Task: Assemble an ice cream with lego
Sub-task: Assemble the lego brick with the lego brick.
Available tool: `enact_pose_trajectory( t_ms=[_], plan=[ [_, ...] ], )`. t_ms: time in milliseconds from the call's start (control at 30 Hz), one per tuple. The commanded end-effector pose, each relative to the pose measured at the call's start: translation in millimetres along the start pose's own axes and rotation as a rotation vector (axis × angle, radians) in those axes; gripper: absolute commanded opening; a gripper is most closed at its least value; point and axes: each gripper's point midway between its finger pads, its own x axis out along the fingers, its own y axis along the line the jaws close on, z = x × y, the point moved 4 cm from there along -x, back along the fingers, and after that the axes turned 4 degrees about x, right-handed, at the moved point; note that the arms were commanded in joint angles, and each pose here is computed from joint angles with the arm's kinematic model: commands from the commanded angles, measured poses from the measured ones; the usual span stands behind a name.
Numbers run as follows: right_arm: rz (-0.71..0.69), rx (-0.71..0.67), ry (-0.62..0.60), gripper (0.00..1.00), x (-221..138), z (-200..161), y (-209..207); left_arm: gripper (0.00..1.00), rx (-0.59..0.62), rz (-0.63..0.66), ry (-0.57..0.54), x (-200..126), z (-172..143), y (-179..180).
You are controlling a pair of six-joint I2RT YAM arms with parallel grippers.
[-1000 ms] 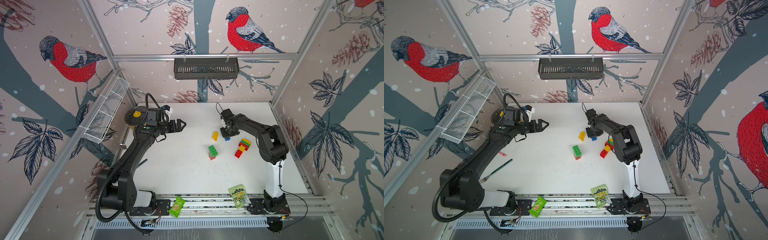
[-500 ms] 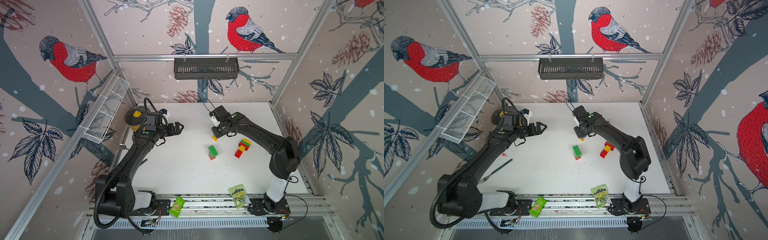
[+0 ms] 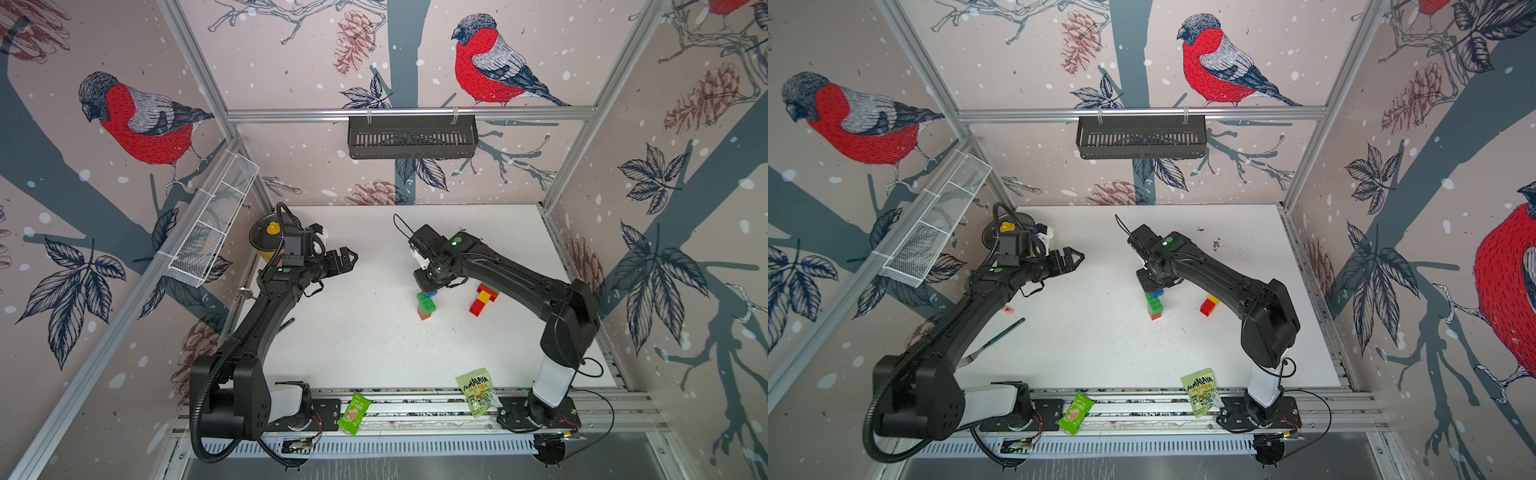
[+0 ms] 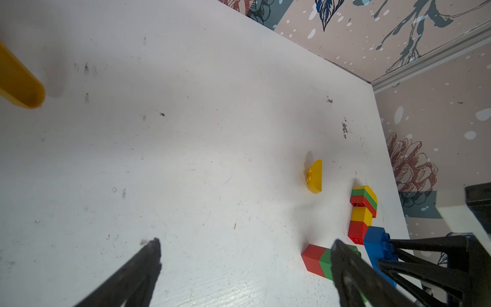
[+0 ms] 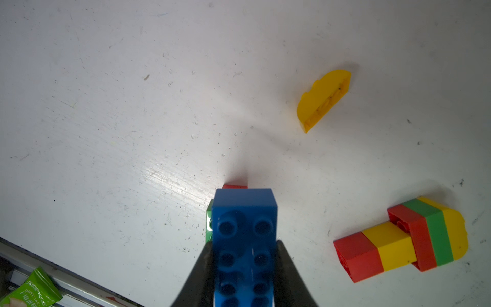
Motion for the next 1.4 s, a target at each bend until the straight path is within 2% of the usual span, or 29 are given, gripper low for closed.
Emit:
enact_pose_trajectory(
  t_ms=[0, 267, 1367],
  plan=[
    [0.006, 0.051, 0.048, 0.23, 0, -9, 3, 0.99, 0.009, -0.024, -0.008, -2, 1, -4],
    [0.019, 0.074, 0.051, 0.23, -5, -16, 9, 0.98, 0.002, -0.038, -0.009, -1, 1, -5],
    [-0.055, 0.045, 0.111, 0.22, 21, -36, 5, 0.98, 0.005, -0.055, -0.017, -4, 2, -7]
  ],
)
